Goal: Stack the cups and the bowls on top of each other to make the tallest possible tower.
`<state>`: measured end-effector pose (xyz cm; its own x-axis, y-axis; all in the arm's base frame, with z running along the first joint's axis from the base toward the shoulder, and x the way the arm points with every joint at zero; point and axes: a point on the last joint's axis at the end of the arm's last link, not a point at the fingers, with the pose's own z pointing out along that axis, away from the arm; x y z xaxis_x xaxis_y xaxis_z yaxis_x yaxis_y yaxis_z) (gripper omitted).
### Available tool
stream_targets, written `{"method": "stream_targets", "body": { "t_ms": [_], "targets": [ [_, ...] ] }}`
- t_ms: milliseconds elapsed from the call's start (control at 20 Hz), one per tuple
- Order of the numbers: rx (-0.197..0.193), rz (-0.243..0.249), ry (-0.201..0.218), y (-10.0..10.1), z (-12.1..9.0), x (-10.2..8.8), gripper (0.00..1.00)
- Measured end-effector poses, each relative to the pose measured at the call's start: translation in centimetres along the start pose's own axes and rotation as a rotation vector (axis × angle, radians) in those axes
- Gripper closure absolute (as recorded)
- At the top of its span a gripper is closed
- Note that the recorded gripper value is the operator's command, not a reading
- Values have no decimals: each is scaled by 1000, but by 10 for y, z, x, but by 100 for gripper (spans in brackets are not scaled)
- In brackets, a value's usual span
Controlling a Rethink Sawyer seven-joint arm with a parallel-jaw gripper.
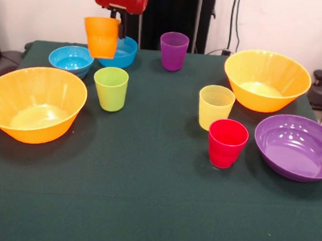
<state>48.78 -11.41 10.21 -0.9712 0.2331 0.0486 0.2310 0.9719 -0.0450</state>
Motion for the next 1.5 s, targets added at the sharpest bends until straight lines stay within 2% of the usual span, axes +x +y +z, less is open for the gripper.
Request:
{"method": "stream_targets", "body": {
  "t_ms": [350, 750, 1050, 1500],
  "targets": [
    [-9, 7, -5, 9, -4, -4, 100],
    [-10, -15, -5, 22, -4, -4, 100],
    [-11, -18, -6, 24, -4, -4, 100],
    [-22, -16, -14, 26, 8, -9, 100]
  ]
}}
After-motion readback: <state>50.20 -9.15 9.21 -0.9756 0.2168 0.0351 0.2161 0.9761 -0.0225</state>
